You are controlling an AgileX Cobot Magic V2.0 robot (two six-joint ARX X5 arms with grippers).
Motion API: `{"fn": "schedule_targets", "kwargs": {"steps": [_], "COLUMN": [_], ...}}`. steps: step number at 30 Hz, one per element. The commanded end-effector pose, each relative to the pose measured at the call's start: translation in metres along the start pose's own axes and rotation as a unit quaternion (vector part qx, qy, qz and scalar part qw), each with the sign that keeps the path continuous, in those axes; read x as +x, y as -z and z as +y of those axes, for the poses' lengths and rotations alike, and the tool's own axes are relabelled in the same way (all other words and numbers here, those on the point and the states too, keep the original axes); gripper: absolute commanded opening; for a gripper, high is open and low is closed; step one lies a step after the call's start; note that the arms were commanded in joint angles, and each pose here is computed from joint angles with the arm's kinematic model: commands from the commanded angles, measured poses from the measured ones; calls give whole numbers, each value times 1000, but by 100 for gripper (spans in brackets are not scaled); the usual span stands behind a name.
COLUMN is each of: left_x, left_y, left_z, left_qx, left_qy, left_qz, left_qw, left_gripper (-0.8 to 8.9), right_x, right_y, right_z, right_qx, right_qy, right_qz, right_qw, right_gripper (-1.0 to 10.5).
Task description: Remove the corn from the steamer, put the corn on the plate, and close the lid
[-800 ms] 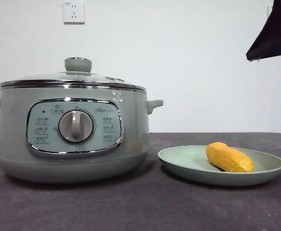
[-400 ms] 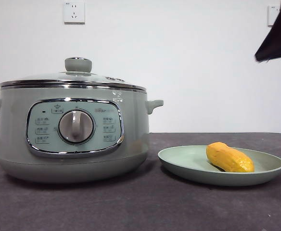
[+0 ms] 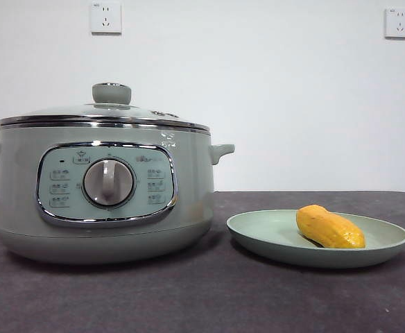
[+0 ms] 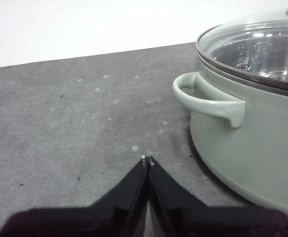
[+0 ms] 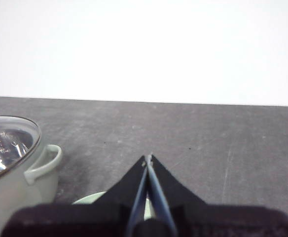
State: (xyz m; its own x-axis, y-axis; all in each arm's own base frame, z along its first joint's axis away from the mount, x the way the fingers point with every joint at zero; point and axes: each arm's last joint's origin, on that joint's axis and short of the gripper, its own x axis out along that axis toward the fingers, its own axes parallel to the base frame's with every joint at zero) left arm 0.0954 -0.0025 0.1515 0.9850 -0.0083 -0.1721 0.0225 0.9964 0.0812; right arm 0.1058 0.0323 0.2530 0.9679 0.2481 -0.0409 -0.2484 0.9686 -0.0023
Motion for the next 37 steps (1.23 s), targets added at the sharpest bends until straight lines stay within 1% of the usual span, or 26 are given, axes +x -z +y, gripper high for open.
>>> {"fn": "schedule_targets", "kwargs": {"steps": [1,6,11,15,20,26,29,37], "left_x": [1,1,1,1,1,1,1,1], "left_y": [4,4,4,4,4,4,4,4], "left_z": [0,0,0,0,0,0,0,0], "left_qx": [-3,-3,-3,-3,-3,-3,-3,-3], "left_qy": [0,0,0,0,0,0,0,0], "left_qz": [6,6,6,6,6,5,6,6], "left_qw": [1000,1000,1000,1000,1000,1000,1000,1000], "left_gripper": [-3,-3,-3,-3,-3,-3,-3,-3], "right_x": [-1,-6,-9,-10,-11,-12,-11,-11], "right_y": [21,55,78,91,105,105,105,105], "right_z": [-9,-18,-19,-19,-19,-19,-19,-19], "right_qx": [-6,10,10,15,33,34,48,47], "right_qy": [-6,27,37,38,41,52,51,53], "right_qz": [-7,-5,-5,25,65,66,65,65], "right_qw": [1000,1000,999,999,997,996,995,995], "right_gripper": [1,1,1,1,1,1,1,1]}}
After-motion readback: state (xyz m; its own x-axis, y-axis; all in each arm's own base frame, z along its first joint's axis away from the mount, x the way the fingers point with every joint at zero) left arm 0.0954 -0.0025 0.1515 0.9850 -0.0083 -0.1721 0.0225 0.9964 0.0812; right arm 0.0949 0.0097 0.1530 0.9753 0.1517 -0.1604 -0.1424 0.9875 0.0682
